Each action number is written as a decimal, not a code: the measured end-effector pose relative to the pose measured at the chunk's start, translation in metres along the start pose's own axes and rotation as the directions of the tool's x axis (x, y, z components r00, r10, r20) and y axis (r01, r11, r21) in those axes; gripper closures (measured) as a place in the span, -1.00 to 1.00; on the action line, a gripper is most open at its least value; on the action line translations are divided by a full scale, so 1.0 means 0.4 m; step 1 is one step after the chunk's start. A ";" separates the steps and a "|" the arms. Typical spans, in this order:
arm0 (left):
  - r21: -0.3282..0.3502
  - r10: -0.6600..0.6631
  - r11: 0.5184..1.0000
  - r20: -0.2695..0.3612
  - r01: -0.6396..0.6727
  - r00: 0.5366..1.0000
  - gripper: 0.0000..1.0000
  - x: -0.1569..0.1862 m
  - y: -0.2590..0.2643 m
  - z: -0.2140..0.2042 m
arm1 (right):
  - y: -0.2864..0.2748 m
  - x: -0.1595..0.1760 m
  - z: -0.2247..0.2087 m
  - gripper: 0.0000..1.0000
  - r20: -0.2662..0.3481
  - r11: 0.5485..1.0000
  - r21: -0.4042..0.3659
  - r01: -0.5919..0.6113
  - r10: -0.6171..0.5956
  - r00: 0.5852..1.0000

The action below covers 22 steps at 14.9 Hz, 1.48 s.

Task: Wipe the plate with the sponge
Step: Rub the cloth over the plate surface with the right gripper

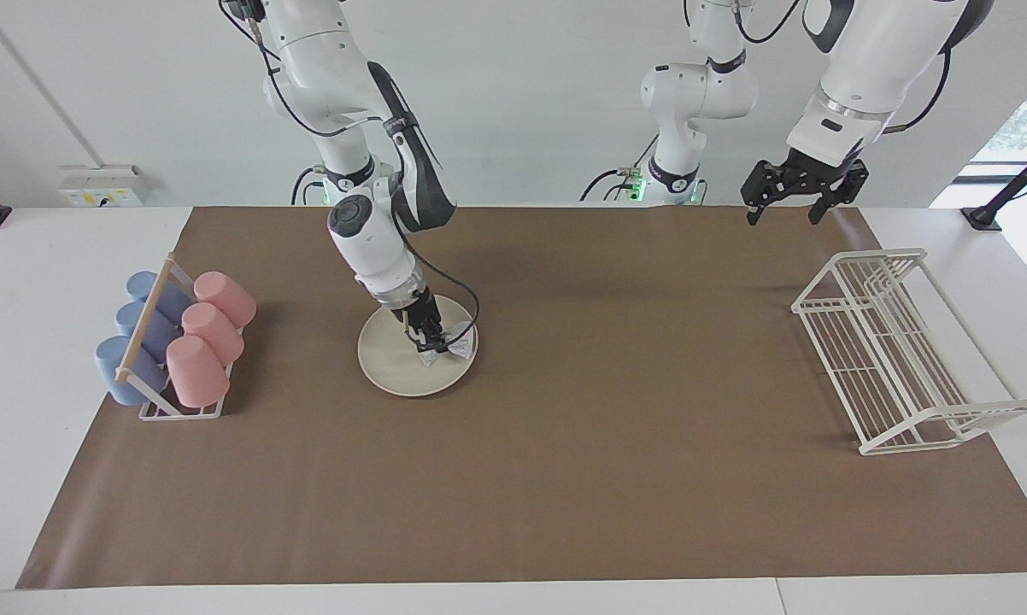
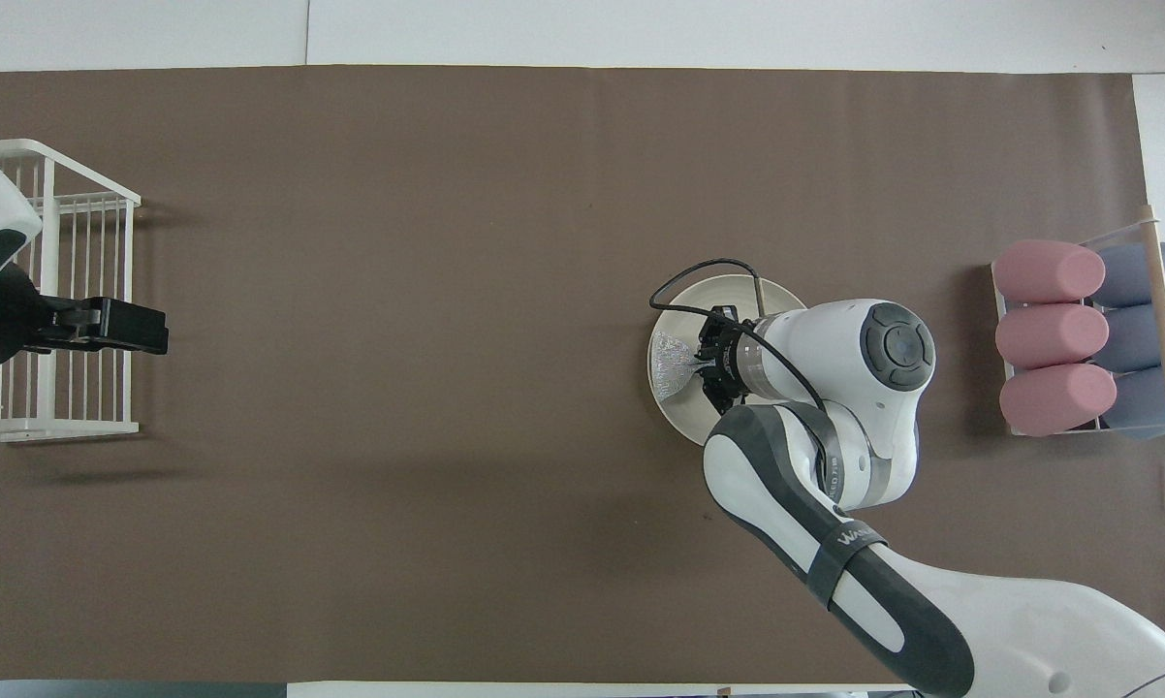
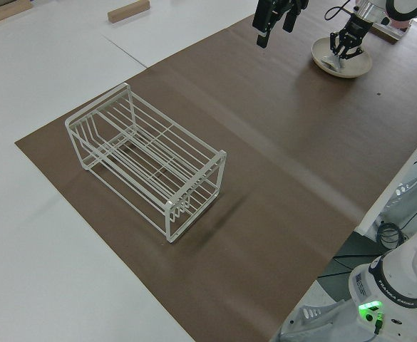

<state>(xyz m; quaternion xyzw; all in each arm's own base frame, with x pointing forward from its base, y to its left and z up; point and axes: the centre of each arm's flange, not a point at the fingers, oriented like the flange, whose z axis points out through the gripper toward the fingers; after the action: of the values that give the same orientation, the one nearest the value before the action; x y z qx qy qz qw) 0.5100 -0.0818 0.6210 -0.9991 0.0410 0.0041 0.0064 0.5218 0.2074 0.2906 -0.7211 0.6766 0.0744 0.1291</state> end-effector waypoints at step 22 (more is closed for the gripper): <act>-0.001 -0.032 0.999 -0.004 0.032 0.999 -1.00 0.000 -0.042 -0.005 | 0.011 -0.066 0.021 0.77 0.009 0.999 -0.013 0.041 -0.041 0.999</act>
<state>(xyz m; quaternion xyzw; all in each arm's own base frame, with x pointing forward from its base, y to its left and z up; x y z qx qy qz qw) 0.5112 -0.0652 0.6231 -0.9997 0.0251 0.0022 0.0060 0.5162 0.2348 0.2896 -0.7352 0.6608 0.0794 0.1289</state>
